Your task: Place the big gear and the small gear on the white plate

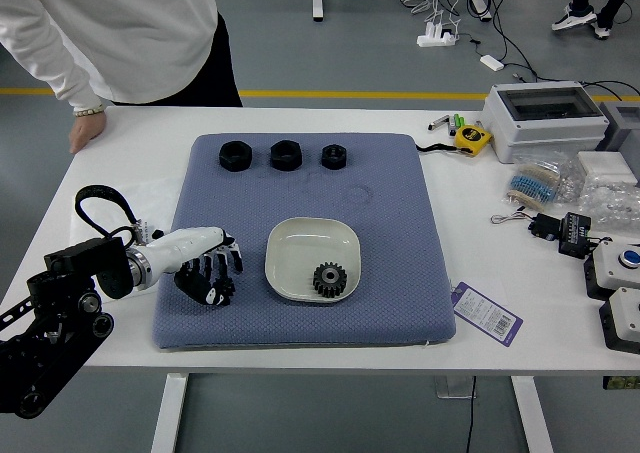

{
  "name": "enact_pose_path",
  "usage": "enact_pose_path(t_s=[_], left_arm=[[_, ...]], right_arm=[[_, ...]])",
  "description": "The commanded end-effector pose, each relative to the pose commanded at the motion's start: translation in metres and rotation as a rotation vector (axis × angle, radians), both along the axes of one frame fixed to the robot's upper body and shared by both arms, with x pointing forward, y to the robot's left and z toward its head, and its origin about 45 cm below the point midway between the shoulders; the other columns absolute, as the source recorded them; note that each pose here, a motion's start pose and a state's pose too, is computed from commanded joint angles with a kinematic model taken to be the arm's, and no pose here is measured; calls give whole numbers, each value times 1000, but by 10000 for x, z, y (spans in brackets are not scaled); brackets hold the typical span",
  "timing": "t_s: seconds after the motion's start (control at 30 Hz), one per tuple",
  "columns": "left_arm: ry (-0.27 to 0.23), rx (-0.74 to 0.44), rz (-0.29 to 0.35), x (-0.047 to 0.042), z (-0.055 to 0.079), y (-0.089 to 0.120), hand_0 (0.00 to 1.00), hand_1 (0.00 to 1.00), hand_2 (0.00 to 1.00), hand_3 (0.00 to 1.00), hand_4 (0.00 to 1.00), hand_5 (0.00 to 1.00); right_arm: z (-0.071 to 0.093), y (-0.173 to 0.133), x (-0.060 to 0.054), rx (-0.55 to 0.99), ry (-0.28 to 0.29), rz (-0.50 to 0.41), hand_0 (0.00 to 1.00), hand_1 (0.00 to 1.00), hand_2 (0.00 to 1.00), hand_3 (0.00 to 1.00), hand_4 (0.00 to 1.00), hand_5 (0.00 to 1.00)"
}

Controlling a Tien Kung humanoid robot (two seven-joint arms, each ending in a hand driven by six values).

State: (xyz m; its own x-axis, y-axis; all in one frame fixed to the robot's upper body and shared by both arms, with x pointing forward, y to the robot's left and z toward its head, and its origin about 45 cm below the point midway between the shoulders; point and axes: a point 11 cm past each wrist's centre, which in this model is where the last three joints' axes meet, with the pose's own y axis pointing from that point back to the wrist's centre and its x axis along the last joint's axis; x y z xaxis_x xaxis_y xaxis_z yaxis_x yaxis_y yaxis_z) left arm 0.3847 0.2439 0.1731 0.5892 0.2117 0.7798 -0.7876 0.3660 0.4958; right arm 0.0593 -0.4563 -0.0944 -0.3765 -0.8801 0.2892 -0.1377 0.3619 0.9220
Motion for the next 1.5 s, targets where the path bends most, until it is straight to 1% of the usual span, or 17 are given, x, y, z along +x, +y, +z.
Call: enact_pose_path(t_s=[0.17,0.2,0.37,0.4,0.57,0.6,0.77,0.8,0.97,1.1,1.2,1.23,1.33,1.5], left_arm=[[5,0,-2,-4,2,-2,242,305,434,568,845,2],[5,1,-2,-5,1,-1,242,317,447,569,790,2],[12,13,5,-9,2,22,242,317,447,569,790,2],[12,14,6,-8,5,25,226,248,424,574,678,2],[10,12,19,4,41,51,226,248,424,574,678,2],[10,5,24,8,51,57,228,233,408,579,588,2],[9,-13,38,21,76,72,228,233,408,579,588,2],[8,-15,39,22,81,73,223,219,386,578,579,2],[-2,-23,38,30,127,71,223,219,386,578,579,2],[-17,-25,32,43,194,54,223,215,385,578,589,2],[-39,-31,23,62,288,18,224,210,377,578,595,2],[-41,-32,22,65,299,13,224,210,377,578,595,2],[-70,-44,3,91,414,-68,224,210,377,578,595,2],[-100,-70,-27,149,534,-230,225,209,365,578,598,2]], right_arm=[[-2,0,-11,0,2,0,680,680,771,681,953,767],[-2,0,-13,0,3,0,680,680,771,680,953,767],[-5,2,-28,0,6,0,680,680,771,680,953,767],[-5,3,-30,0,6,0,680,680,771,679,953,768],[-7,3,-39,0,8,-1,680,680,771,679,953,768],[-7,3,-41,0,9,0,680,680,771,679,953,767],[-8,2,-50,0,11,0,680,680,771,679,953,767],[-9,3,-52,0,11,0,679,680,770,679,953,768],[-9,4,-53,0,10,-2,679,680,770,679,953,768],[-9,4,-51,1,9,-3,679,680,770,679,953,768],[-8,3,-46,1,7,-3,679,680,770,679,953,768],[-8,3,-45,1,7,-3,679,680,770,679,953,768],[-6,2,-38,0,6,-4,679,680,770,679,953,768],[-3,0,-17,0,5,0,679,680,770,680,953,768]])
